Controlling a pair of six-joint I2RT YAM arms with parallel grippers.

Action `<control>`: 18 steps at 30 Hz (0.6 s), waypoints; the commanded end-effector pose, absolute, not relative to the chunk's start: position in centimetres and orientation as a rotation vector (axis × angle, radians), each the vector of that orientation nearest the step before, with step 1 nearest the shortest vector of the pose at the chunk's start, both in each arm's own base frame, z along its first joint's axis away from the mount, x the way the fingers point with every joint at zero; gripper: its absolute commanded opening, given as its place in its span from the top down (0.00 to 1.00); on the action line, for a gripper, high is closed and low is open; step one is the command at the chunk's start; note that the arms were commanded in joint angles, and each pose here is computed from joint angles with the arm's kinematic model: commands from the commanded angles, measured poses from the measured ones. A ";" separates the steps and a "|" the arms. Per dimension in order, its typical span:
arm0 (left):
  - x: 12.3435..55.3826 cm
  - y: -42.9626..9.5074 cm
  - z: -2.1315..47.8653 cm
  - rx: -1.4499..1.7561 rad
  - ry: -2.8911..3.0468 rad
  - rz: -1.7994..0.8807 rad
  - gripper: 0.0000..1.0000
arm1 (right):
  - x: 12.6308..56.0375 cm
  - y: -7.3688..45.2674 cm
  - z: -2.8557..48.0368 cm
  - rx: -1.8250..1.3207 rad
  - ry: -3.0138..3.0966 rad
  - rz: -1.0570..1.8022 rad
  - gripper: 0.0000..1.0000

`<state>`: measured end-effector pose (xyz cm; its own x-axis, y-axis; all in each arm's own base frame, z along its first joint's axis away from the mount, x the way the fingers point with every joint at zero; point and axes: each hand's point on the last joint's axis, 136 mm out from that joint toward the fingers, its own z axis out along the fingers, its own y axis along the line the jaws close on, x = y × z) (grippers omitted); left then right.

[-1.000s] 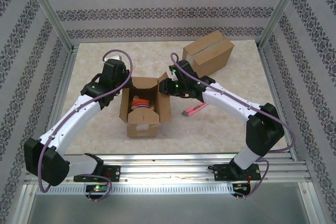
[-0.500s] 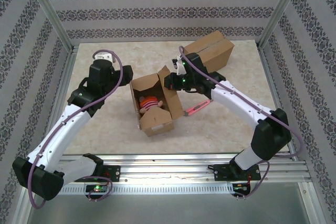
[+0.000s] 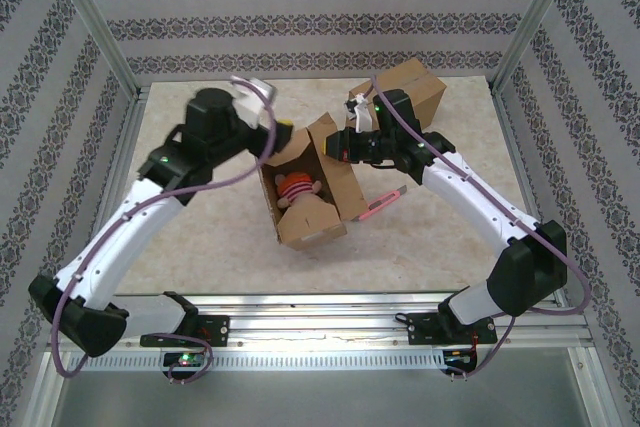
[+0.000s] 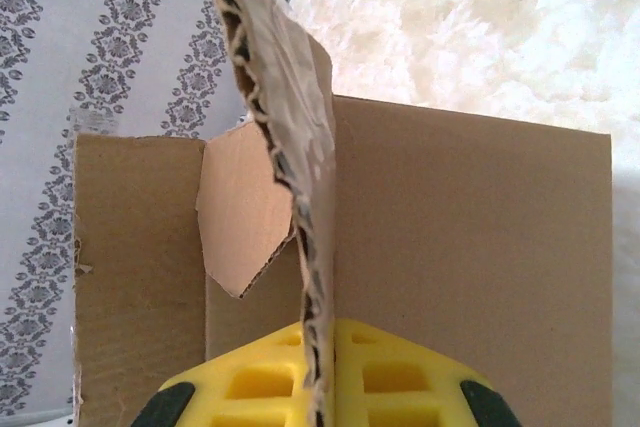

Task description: Unpack the express box

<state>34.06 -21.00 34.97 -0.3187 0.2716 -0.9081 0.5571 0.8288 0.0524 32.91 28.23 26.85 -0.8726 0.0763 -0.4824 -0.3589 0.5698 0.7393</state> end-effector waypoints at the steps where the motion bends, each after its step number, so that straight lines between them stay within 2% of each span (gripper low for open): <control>1: 32.8 -22.1 30.4 0.868 1.922 -0.132 0.24 | 32.5 28.4 28.8 -0.232 2.270 1.340 1.00; 6: 32.6 -23.2 28.1 0.937 1.865 0.036 0.19 | 32.8 28.3 28.7 -0.216 2.271 1.355 1.00; 10: 33.2 -22.8 26.6 0.954 1.857 0.197 0.06 | 32.8 28.4 28.6 -0.211 2.266 1.364 1.00; 18: 35.4 -20.7 26.0 0.855 1.811 0.460 0.04 | 32.7 28.6 28.5 -0.211 2.260 1.388 1.00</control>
<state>34.23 -21.60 24.05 -0.2364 0.7278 -0.6437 0.4658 0.6663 0.5823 32.75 28.55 26.40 -0.8945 0.1011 -0.4354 -0.3232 0.5266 0.7862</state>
